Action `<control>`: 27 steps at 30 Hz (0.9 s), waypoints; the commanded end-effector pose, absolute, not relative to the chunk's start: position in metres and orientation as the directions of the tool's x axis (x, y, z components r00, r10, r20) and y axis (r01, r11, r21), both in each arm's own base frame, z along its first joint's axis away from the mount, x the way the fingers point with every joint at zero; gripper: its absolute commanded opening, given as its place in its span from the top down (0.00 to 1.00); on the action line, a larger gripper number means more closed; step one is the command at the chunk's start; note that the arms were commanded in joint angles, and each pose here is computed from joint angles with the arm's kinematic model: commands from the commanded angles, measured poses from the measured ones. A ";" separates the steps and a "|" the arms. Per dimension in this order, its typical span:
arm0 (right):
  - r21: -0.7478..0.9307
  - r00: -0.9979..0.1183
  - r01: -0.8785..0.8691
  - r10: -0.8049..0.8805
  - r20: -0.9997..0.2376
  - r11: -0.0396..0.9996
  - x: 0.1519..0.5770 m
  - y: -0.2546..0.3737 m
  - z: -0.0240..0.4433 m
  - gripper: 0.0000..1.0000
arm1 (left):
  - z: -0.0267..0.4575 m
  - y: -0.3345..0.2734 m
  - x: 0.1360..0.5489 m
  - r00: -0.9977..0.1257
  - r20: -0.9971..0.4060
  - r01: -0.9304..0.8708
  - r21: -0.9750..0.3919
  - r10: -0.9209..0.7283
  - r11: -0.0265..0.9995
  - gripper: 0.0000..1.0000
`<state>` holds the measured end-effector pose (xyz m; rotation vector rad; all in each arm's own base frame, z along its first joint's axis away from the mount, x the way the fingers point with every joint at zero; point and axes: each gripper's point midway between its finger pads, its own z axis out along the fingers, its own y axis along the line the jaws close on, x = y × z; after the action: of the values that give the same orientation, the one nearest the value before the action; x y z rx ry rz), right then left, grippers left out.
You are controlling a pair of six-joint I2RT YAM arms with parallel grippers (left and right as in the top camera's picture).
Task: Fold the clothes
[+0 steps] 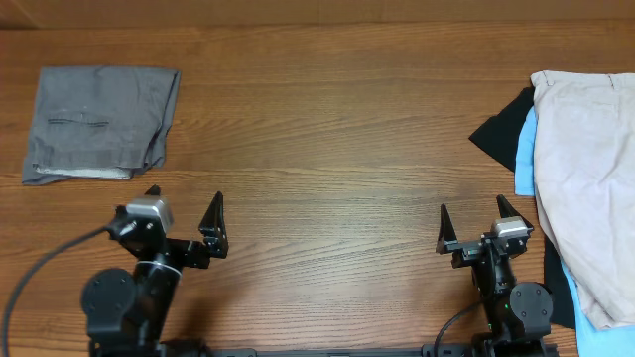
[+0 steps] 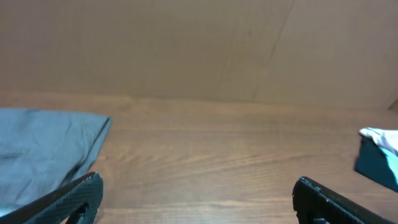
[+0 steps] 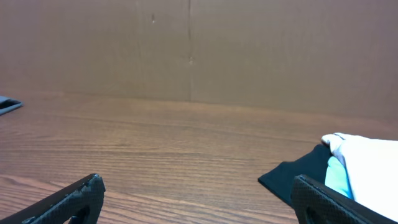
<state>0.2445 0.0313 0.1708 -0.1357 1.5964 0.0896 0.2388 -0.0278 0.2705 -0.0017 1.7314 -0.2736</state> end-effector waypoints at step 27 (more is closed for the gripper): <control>-0.030 -0.017 -0.147 -0.033 -0.999 0.989 0.244 0.032 0.170 0.00 | 0.182 -0.005 0.246 0.012 -0.991 0.043 -0.136 -0.137 0.990 0.00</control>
<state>0.2445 0.0313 0.1708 -0.1357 1.5964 0.0896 0.2449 -0.0078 0.1898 -0.0645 1.5478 -0.1688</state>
